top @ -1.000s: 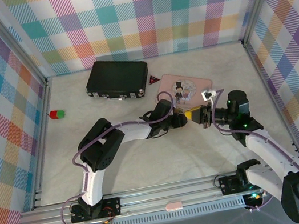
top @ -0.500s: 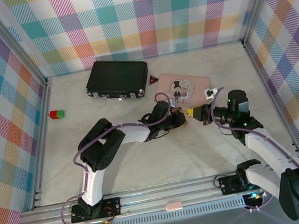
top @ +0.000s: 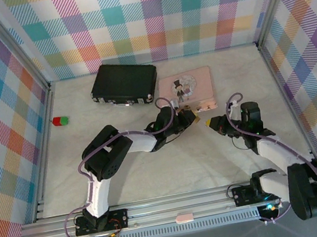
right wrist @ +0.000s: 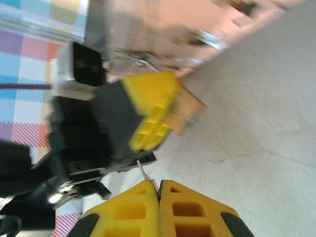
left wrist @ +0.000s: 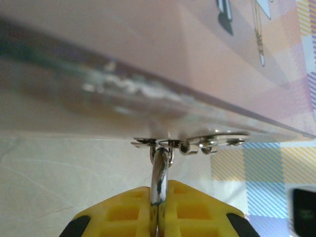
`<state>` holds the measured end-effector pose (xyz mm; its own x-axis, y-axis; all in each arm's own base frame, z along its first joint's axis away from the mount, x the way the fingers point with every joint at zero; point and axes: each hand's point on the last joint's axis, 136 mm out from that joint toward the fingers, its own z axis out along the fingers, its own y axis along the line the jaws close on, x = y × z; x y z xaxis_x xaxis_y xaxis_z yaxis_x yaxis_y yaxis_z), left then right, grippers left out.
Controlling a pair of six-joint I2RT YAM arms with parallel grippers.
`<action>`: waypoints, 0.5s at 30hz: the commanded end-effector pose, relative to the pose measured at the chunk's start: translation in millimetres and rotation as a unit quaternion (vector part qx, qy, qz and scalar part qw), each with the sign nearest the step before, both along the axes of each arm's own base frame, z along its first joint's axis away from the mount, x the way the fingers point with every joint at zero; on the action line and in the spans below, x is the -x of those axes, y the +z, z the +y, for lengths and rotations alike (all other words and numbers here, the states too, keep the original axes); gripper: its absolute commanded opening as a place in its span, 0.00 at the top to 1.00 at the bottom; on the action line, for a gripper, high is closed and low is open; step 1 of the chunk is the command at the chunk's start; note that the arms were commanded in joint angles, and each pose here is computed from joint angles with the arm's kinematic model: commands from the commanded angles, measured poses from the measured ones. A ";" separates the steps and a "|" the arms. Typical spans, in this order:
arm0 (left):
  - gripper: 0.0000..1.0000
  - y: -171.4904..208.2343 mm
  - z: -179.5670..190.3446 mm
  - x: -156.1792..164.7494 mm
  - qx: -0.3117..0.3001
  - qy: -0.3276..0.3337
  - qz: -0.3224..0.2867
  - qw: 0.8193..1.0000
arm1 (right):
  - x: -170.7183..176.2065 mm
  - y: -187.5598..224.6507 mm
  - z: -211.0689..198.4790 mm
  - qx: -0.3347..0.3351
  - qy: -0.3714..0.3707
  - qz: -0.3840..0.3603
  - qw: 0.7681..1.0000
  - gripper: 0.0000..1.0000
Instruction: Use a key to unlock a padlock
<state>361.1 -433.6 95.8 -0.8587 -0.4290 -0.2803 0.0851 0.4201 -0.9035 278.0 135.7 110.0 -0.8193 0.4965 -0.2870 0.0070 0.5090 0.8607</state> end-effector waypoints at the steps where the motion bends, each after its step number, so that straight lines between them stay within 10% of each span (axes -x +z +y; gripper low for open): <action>1: 1.00 33.2 -4.2 -5.0 0.070 0.011 0.001 0.998 | -4.7 -8.7 -2.0 -0.050 -0.029 0.038 0.998 1.00; 15: 1.00 41.4 -2.2 -9.1 0.081 0.021 -0.002 0.997 | -32.4 -11.0 -5.7 -0.147 -0.052 0.033 0.987 1.00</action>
<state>364.3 -434.6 104.5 -0.8546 -0.4703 -0.2201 0.0413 0.3610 -0.9317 298.6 125.6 68.5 -0.7686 0.6393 -0.0208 0.2225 0.2977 0.9284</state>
